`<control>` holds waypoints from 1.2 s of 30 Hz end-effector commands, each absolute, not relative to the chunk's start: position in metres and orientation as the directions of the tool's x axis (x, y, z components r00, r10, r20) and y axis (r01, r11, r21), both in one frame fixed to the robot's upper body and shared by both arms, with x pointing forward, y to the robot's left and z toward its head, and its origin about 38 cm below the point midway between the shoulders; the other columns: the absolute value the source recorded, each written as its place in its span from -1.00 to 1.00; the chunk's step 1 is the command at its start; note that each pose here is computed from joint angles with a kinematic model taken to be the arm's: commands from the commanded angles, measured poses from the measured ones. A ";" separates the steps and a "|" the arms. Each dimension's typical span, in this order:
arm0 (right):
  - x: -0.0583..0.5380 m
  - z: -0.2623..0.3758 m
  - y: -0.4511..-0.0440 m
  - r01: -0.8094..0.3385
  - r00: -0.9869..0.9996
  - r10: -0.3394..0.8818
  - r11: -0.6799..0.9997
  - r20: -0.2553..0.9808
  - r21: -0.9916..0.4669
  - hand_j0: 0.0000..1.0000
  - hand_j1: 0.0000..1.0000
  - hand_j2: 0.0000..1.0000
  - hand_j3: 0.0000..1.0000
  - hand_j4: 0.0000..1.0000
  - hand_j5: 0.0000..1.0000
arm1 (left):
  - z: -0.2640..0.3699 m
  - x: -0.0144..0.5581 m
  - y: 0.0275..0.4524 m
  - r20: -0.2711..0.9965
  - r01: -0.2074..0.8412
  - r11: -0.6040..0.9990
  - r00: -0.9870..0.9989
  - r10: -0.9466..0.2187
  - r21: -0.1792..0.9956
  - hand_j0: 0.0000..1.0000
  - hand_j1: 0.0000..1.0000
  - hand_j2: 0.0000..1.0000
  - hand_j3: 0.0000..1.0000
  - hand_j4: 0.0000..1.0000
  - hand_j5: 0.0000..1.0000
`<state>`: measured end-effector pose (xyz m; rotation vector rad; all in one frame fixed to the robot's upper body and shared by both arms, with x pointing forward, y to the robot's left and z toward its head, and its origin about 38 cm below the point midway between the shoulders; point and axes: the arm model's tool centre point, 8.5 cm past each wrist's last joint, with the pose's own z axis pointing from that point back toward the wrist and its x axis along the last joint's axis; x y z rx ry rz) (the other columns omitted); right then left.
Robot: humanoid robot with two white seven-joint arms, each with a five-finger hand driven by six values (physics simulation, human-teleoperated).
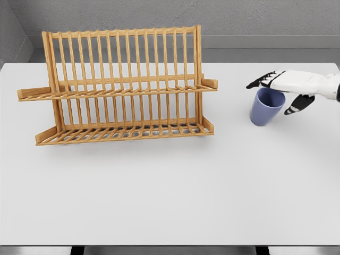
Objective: Right arm put cup on second shelf
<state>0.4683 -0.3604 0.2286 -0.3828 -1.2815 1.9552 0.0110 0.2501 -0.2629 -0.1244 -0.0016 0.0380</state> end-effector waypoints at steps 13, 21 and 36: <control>0.482 0.214 -0.350 -0.459 -0.659 0.734 -0.219 0.165 -0.861 1.00 1.00 1.00 1.00 1.00 1.00 | -0.263 0.011 0.250 -0.002 -0.038 0.992 0.999 0.038 -0.124 1.00 1.00 1.00 1.00 1.00 1.00; 0.482 0.213 -0.350 -0.461 -0.660 0.733 -0.222 0.164 -0.859 0.47 0.47 0.47 0.47 0.47 0.47 | -0.263 0.011 0.250 0.000 -0.038 0.991 0.999 0.038 -0.125 1.00 1.00 1.00 1.00 1.00 1.00; 0.485 0.224 -0.349 -0.440 -0.666 0.731 -0.220 0.152 -0.871 0.37 0.37 0.37 0.37 0.37 0.37 | -0.263 0.011 0.250 -0.002 -0.038 0.992 0.999 0.038 -0.124 1.00 1.00 1.00 1.00 1.00 1.00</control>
